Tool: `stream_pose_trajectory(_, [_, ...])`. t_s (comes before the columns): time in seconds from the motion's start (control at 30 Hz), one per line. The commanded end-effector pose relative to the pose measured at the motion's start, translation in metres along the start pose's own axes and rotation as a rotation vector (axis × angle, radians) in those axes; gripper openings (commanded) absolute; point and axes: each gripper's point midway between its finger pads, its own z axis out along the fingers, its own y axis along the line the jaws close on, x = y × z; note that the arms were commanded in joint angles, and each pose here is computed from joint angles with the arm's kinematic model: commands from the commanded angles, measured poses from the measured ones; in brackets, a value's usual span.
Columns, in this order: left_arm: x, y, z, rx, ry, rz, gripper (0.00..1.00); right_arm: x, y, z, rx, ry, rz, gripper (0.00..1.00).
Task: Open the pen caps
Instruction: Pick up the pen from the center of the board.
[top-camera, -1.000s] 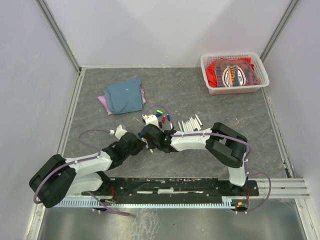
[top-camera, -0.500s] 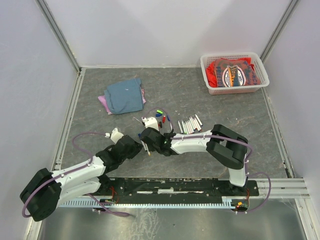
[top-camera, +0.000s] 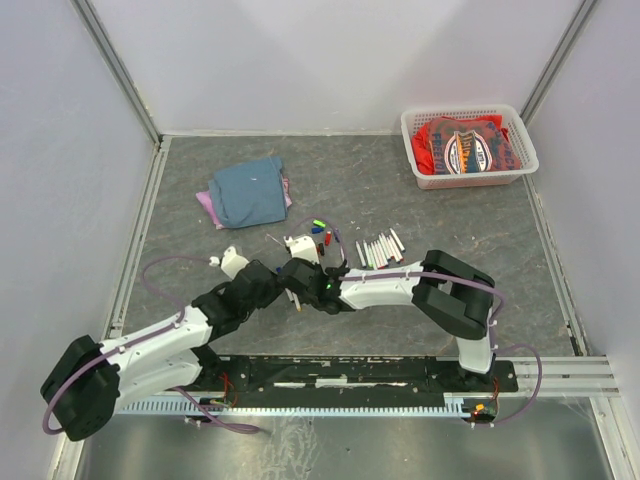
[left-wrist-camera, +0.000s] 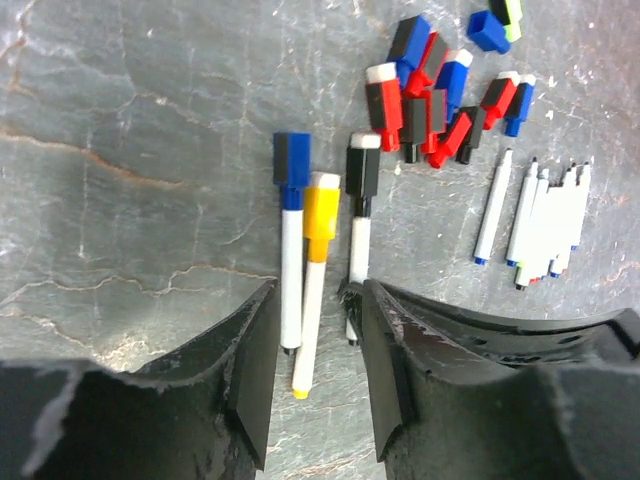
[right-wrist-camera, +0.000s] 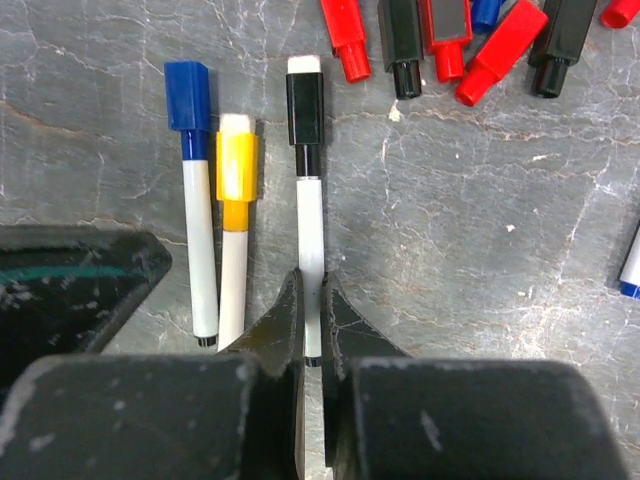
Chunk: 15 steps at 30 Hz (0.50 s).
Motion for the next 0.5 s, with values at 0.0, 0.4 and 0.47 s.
stream_pose_trajectory(0.0, [-0.024,-0.029,-0.005,0.054,-0.083,0.065,0.48,0.029,-0.023,-0.011,0.036,0.081,-0.048,0.01])
stream_pose_trajectory(0.4, [-0.020,-0.069,-0.011,0.187,-0.025,0.150,0.58,-0.010,-0.007,-0.069,-0.225,-0.100,0.117,0.01])
stream_pose_trajectory(0.47, [-0.014,-0.077,-0.011,0.232,0.003,0.151,0.60,-0.014,-0.001,-0.077,-0.280,-0.122,0.145,0.01])
